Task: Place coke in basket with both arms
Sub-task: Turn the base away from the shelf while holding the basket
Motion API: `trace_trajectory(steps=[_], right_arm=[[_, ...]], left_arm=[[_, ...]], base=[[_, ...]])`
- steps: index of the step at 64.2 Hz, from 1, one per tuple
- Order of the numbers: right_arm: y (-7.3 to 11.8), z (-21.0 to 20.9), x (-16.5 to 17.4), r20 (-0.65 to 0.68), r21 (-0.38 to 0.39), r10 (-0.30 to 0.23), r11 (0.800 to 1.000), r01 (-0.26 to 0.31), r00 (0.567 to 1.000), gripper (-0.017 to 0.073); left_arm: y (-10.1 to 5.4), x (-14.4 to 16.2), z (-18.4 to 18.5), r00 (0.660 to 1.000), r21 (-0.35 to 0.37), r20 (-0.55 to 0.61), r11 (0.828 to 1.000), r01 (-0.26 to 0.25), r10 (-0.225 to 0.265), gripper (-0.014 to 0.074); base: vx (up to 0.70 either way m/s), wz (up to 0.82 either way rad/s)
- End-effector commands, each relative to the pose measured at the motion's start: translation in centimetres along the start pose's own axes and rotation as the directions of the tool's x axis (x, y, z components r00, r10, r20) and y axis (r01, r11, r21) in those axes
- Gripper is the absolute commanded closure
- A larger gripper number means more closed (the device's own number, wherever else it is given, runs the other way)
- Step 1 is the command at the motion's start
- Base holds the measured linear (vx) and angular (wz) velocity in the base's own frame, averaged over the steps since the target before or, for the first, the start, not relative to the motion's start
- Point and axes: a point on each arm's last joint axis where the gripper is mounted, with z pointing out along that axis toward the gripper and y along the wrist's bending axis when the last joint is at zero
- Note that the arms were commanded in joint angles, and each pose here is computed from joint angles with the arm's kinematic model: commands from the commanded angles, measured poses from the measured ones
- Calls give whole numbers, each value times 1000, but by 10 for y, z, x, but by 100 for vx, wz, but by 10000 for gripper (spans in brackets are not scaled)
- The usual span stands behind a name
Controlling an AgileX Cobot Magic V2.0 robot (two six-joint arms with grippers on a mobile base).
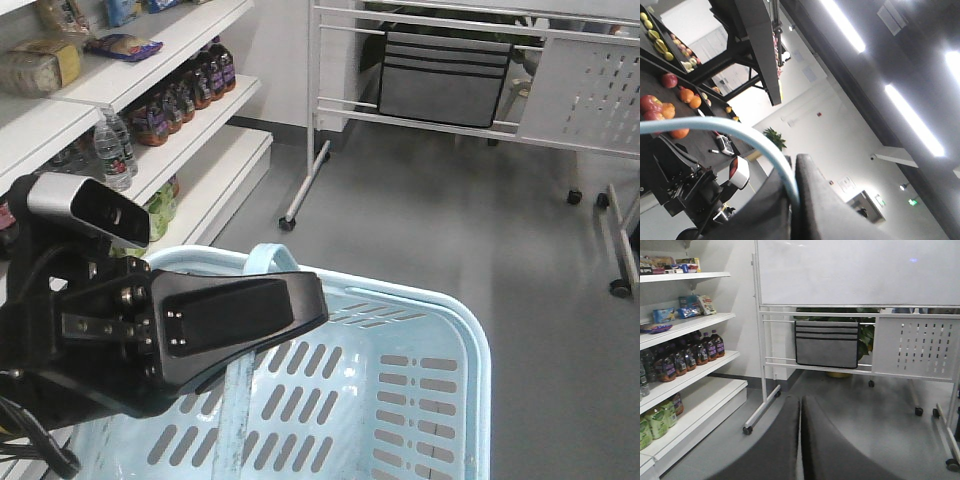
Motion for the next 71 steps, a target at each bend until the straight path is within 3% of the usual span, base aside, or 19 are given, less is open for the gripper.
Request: trace_trajectory(steps=[1,71], right_arm=[[0,-1,-6,82,3,-4,1000,4,997,564],[0,-1,-6,82,3,-4,1000,4,997,564]], left_arm=[[-29,-1,0,1000,215,-3,976,-14,15,601],[-29,-1,0,1000,215,-3,976,-14,15,601]], base=[[3,-31],[12,-34]])
